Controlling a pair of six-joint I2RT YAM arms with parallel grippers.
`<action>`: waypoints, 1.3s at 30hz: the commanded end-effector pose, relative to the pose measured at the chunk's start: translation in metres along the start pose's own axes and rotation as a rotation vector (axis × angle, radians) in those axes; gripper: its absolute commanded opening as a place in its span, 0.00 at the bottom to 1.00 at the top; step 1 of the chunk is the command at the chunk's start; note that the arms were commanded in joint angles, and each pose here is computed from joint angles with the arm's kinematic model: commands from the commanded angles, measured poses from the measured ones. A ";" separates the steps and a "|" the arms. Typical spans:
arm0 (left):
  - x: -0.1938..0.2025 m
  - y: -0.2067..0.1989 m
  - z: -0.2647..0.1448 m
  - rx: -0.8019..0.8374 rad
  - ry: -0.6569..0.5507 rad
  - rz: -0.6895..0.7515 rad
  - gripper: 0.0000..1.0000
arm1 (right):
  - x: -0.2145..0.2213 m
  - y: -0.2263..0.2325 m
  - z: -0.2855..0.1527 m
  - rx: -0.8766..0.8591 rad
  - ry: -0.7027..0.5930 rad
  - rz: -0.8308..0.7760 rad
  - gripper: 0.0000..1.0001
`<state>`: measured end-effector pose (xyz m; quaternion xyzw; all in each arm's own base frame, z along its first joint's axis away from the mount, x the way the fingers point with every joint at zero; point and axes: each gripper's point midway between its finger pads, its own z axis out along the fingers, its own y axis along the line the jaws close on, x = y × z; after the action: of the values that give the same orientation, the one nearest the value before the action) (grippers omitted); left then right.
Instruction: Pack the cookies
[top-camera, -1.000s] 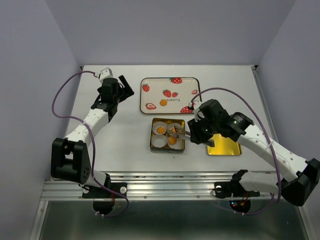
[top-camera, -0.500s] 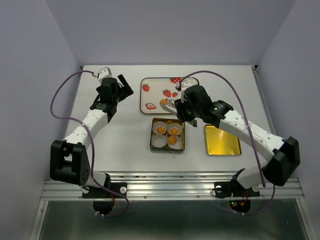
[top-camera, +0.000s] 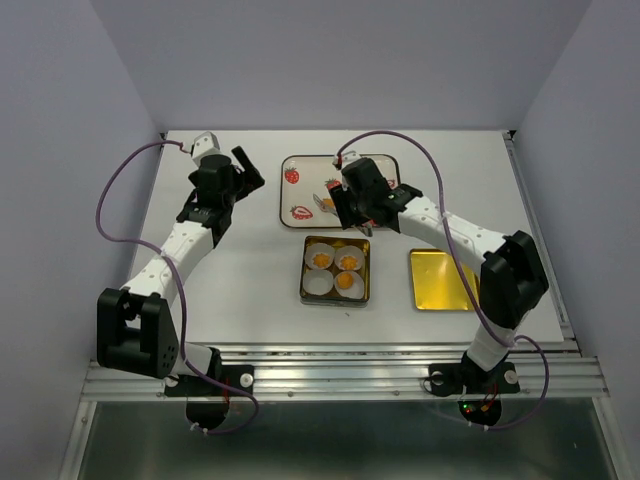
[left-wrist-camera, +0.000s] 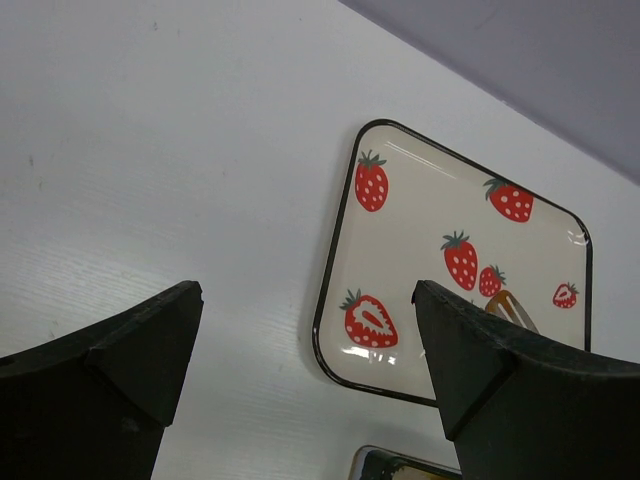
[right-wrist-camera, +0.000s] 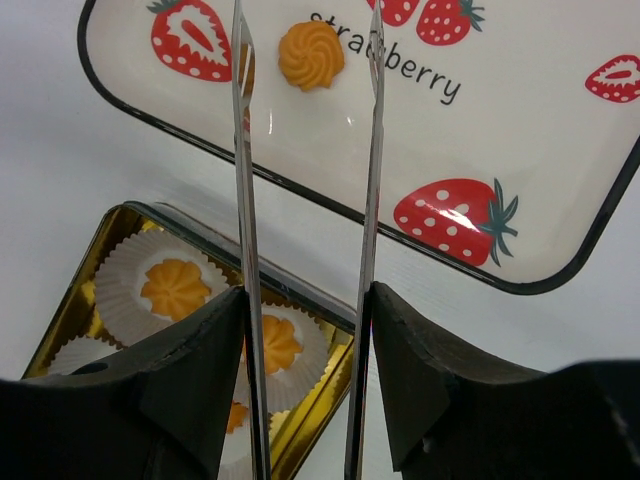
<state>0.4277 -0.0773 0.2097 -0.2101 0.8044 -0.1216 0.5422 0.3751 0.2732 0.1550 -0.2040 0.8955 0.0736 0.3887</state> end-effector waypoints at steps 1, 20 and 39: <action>-0.016 -0.005 -0.009 0.017 -0.060 0.003 0.99 | -0.036 -0.005 0.002 0.030 -0.100 0.023 0.58; -0.016 -0.003 -0.009 0.004 -0.062 0.002 0.99 | -0.010 0.001 0.026 -0.018 -0.014 0.057 0.50; -0.020 -0.006 -0.014 0.018 -0.072 -0.015 0.99 | -0.041 -0.002 -0.013 -0.035 -0.126 0.055 0.36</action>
<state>0.4271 -0.0739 0.2106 -0.2154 0.8019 -0.1149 0.5453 0.3852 0.2785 0.1363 -0.1859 0.9062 0.0837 0.3704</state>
